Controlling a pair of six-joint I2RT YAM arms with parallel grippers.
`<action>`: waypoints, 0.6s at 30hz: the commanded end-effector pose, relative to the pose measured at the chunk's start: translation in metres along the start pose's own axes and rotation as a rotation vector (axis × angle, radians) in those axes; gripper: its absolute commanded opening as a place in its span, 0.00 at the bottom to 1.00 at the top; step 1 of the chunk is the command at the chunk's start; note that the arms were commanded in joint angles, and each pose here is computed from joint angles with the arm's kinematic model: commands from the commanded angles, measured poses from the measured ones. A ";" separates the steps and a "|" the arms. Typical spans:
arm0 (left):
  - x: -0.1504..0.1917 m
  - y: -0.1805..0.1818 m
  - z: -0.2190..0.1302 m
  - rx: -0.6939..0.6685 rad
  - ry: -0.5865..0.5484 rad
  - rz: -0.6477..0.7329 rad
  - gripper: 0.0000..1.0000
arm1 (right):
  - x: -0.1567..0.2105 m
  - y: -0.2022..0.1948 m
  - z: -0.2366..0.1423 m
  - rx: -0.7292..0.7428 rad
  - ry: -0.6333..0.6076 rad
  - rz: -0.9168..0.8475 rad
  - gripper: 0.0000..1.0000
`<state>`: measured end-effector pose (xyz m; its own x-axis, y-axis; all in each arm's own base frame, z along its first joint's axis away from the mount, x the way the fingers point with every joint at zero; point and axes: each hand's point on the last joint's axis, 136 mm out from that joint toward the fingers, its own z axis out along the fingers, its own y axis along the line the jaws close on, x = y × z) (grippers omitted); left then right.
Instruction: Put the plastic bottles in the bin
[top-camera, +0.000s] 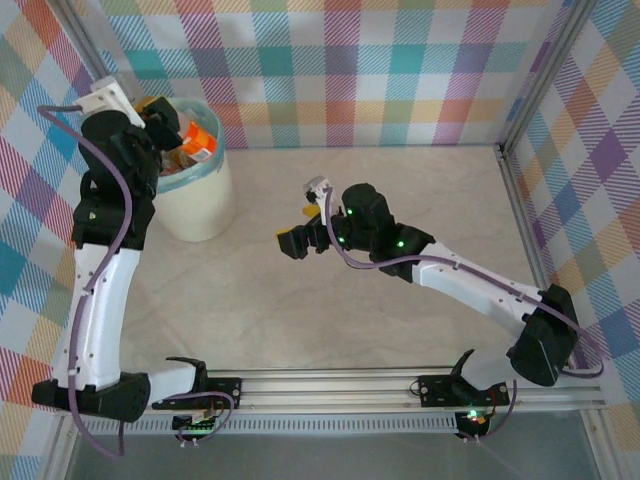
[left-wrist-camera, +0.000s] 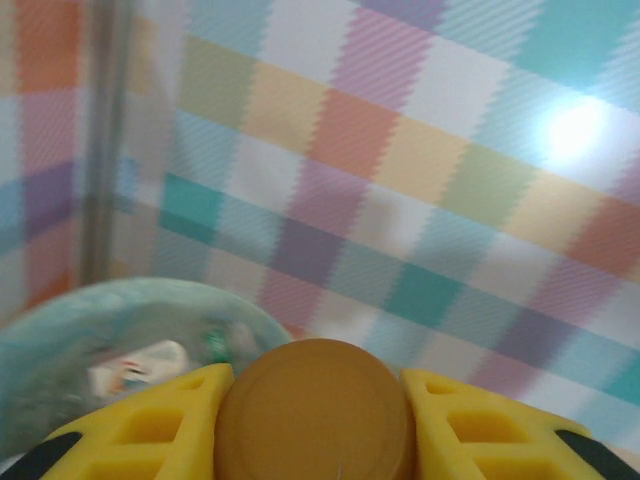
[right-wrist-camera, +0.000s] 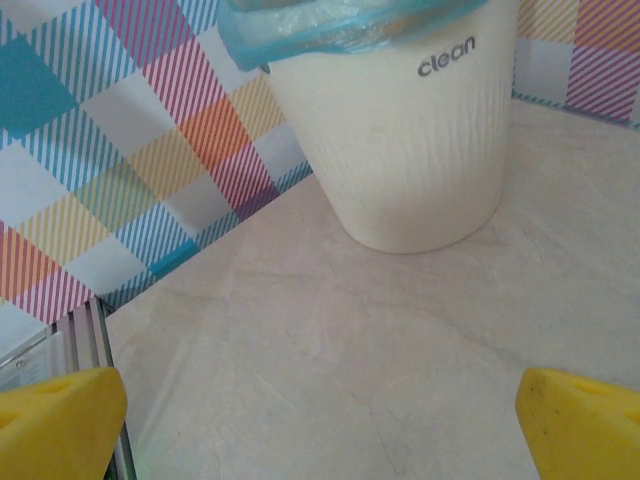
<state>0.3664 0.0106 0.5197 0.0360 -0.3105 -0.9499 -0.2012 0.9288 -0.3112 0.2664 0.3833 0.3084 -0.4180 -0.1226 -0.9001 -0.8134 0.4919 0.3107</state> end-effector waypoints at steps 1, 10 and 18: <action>-0.023 0.031 0.018 -0.161 -0.080 0.090 0.00 | -0.009 0.005 0.008 -0.018 0.006 0.001 1.00; -0.027 0.082 0.076 -0.366 -0.058 0.307 0.00 | -0.009 0.011 0.017 -0.058 0.045 0.015 1.00; 0.022 0.114 0.122 -0.437 0.095 0.482 0.00 | -0.005 0.009 0.019 -0.046 0.071 0.006 1.00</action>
<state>0.4577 0.1227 0.4608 -0.2054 0.0310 -0.9782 -0.5419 0.8287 0.1400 0.2715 0.3995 0.2995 -0.4631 -0.1754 -0.8688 -0.8121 0.4767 0.3366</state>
